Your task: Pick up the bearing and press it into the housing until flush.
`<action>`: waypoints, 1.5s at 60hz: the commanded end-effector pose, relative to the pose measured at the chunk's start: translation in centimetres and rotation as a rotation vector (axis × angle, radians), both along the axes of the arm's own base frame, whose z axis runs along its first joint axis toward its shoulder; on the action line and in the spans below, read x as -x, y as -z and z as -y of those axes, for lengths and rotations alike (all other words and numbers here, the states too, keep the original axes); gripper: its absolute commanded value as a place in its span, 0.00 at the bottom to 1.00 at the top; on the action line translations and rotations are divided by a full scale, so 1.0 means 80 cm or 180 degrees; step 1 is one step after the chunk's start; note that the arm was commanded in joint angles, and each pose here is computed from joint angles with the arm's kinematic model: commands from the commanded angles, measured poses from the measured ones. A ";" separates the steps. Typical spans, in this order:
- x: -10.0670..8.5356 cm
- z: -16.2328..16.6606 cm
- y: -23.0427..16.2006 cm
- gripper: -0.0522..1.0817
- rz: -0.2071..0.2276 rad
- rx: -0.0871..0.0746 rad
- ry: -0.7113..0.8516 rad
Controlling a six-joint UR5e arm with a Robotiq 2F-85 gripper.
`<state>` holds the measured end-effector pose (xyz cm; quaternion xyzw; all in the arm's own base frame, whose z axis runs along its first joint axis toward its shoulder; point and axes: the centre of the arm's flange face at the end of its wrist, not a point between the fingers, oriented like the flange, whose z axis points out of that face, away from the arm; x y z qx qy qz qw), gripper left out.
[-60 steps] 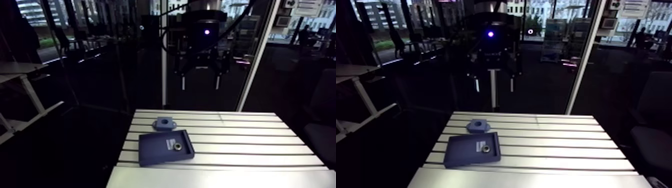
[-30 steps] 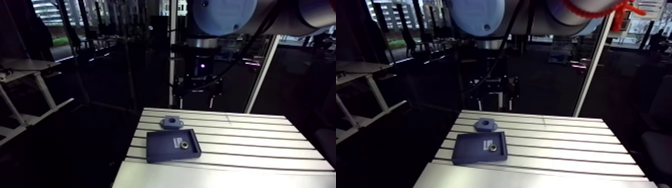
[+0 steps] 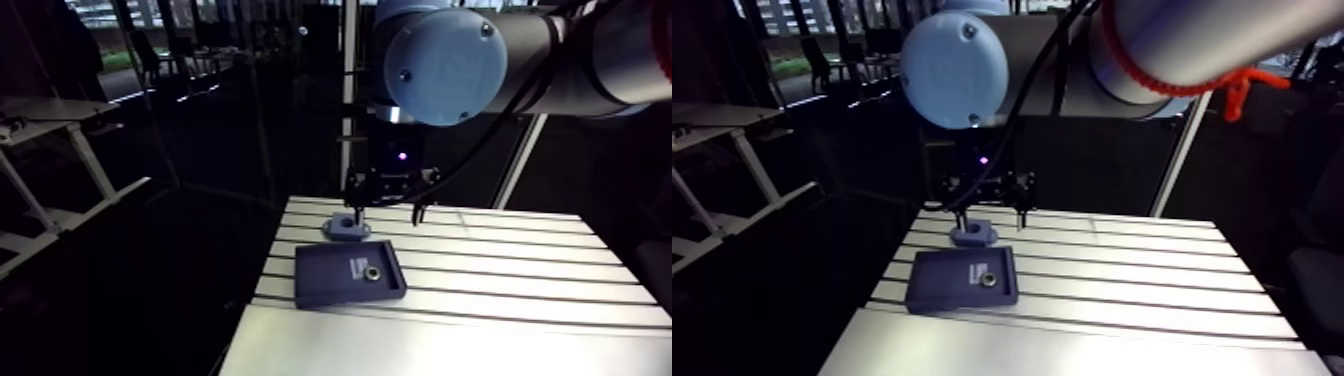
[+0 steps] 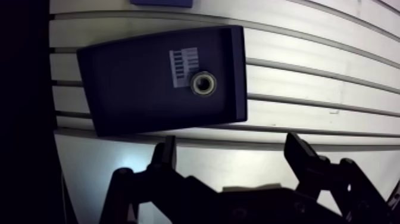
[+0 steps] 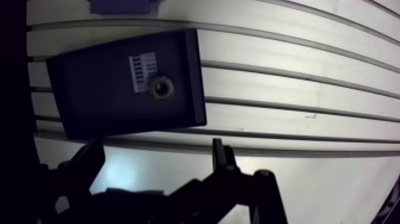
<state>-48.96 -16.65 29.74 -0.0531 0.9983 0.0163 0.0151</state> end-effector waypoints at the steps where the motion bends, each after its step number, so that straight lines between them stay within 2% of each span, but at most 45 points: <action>1: 0.009 0.001 0.041 0.08 0.0070 0.0001 0.0021; 7: 0.013 0.001 0.060 0.08 0.0147 -0.0006 0.0027; 17: 0.020 0.006 0.072 0.16 0.0114 0.0010 0.0009; 21: 0.018 0.011 0.078 0.20 0.0145 0.0003 0.0007; 34: 0.010 0.022 0.103 0.24 0.0260 -0.0023 -0.0017; 41: 0.012 0.023 0.109 0.25 0.0238 -0.0021 -0.0026; 57: 0.015 0.022 0.124 0.27 0.0290 -0.0036 -0.0018; 65: 0.019 0.022 0.124 0.27 0.0234 -0.0029 -0.0032; 90: 0.023 0.022 0.133 0.32 0.0253 -0.0031 -0.0033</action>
